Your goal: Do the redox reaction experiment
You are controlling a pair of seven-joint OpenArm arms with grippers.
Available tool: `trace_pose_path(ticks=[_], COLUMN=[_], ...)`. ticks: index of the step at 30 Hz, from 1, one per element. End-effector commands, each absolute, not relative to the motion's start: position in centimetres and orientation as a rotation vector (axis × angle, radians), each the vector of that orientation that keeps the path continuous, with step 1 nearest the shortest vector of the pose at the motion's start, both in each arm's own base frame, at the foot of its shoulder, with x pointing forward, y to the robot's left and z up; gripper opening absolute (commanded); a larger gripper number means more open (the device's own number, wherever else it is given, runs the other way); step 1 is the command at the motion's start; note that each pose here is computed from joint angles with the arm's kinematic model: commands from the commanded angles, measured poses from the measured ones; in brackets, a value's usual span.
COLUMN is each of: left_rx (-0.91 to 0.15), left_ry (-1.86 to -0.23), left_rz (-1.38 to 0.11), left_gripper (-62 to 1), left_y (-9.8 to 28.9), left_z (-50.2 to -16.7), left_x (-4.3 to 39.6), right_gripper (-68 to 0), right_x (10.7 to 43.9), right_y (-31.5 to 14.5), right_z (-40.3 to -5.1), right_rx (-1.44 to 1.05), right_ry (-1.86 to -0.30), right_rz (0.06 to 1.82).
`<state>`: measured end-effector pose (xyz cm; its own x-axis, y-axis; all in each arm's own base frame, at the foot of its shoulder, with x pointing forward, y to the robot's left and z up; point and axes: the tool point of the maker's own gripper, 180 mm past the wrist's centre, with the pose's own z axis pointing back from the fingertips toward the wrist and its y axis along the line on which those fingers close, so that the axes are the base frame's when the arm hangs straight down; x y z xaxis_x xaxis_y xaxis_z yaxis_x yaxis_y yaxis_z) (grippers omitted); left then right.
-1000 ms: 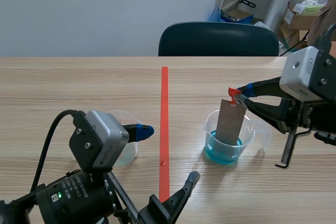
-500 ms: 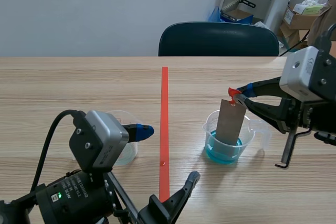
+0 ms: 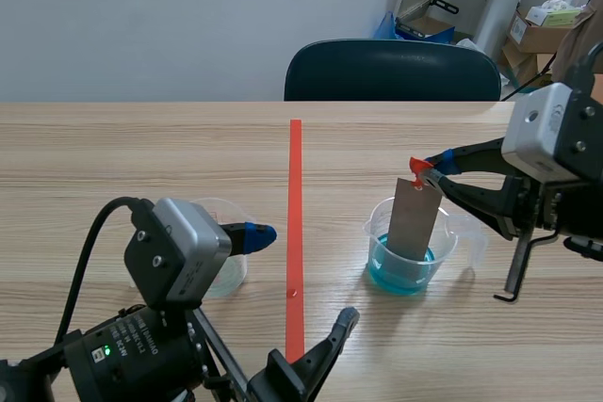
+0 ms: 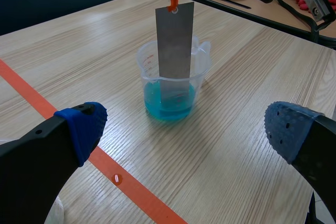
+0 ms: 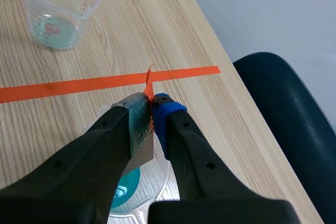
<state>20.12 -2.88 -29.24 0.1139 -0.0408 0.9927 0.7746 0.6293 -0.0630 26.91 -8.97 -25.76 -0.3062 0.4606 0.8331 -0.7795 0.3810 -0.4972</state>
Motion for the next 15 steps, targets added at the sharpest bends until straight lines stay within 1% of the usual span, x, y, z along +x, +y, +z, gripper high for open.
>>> trace_pose_path(ticks=[1, 15], left_rx=[-0.714, -0.714], left_ry=[-1.365, -1.366], left_rz=[-0.661, -0.661], left_gripper=[1.4, 1.4], left_y=[-3.1, -3.1], left_z=[-28.3, -28.3], left_x=[20.4, 20.4], right_gripper=[-66.7, -66.7], right_x=[27.0, 26.7], right_y=[-9.0, -8.5], right_z=[-25.2, -23.5], right_rx=[0.299, 0.308], right_ry=[-1.411, -1.436], right_rz=[1.293, 1.329])
